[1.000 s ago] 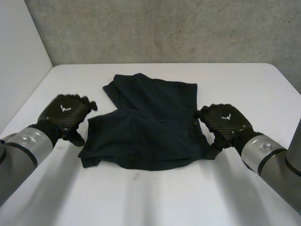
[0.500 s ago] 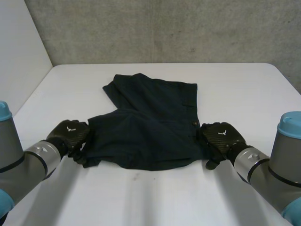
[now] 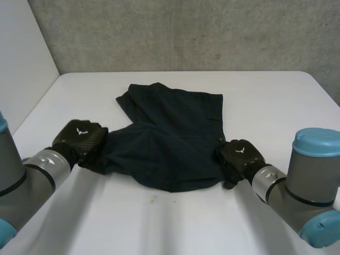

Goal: Fold the shorts.

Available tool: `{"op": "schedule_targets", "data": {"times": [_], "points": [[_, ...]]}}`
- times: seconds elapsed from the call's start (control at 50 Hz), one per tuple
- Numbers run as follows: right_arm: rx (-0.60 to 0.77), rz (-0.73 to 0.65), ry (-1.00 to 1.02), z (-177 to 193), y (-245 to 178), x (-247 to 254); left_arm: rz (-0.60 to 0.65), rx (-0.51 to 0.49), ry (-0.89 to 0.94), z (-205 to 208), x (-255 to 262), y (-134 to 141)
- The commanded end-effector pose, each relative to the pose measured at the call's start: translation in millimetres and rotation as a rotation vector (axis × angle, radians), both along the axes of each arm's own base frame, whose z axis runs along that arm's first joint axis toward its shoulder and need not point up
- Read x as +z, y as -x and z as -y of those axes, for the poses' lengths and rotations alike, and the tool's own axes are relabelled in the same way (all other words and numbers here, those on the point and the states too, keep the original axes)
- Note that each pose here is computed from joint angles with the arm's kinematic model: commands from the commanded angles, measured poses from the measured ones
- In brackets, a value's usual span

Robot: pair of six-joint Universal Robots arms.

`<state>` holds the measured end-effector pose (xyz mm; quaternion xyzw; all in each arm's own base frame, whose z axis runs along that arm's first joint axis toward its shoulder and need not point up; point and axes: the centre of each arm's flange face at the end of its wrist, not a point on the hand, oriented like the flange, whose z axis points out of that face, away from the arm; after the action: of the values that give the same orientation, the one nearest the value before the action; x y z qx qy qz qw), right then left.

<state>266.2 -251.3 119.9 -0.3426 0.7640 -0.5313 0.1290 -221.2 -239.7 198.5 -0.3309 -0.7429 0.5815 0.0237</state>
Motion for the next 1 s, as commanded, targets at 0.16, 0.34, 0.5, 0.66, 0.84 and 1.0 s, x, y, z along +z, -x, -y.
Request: {"op": "schedule_targets", "data": {"times": [0.16, 0.34, 0.5, 0.66, 0.84, 1.0], "points": [[0.03, -0.02, 0.246, -2, -7, 56, 0.007, 0.005, 0.009, -15, 9, -6], [0.153, -0.314, 0.175, -28, 8, 68, 0.087, -0.018, -0.104, -76, 13, -23], [0.34, -0.549, -0.074, -73, 26, 74, 0.161, -0.047, -0.328, -129, -2, -36], [0.376, -0.552, -0.069, -80, 26, 76, 0.204, -0.072, -0.32, -133, -18, -36], [0.308, -0.479, -0.035, -70, 23, 54, 0.145, -0.059, -0.066, -94, 6, -26], [0.298, -0.471, -0.027, -71, 25, 44, 0.062, -0.032, 0.199, -30, 35, -15]]}}
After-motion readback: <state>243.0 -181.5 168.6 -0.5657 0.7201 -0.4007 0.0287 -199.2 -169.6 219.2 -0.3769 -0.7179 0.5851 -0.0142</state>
